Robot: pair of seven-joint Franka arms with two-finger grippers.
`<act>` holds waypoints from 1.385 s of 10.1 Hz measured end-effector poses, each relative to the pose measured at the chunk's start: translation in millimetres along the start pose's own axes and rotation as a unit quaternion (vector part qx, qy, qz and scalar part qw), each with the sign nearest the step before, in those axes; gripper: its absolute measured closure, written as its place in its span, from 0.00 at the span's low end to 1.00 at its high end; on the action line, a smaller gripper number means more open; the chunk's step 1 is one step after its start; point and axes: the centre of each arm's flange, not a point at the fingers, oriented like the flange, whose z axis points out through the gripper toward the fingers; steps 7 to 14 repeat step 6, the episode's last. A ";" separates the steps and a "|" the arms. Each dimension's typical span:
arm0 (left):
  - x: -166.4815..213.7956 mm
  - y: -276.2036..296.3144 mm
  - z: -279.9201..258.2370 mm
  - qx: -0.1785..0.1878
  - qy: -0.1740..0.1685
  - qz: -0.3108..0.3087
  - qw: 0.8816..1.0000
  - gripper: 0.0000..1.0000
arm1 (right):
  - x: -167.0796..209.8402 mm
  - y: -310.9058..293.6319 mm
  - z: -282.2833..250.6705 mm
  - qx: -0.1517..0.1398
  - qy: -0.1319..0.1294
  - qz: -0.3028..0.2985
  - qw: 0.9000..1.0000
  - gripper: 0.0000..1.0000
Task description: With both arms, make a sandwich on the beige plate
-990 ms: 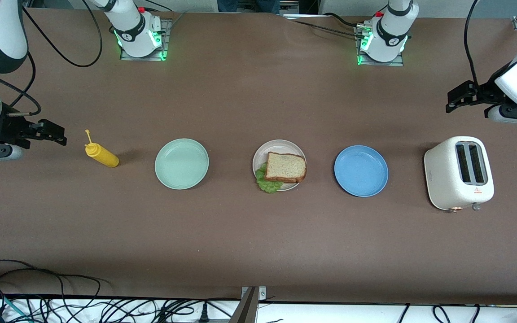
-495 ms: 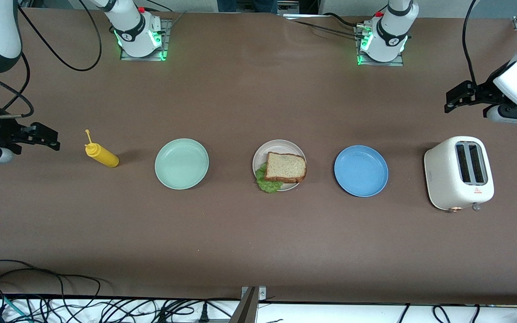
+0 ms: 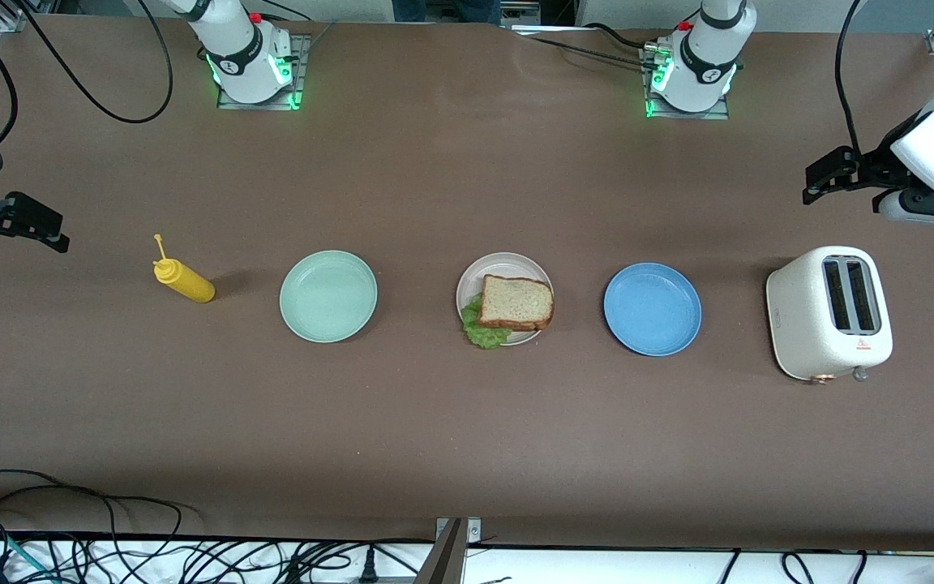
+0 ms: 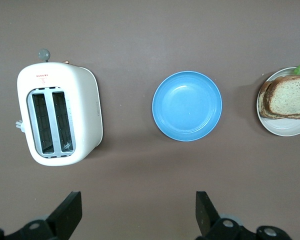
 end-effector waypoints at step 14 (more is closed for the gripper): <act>0.1 -1.3 0.1 0.000 0.000 -0.002 1.000 0.00 | -0.9 8.5 -24.8 -0.004 0.017 0.007 1.000 0.00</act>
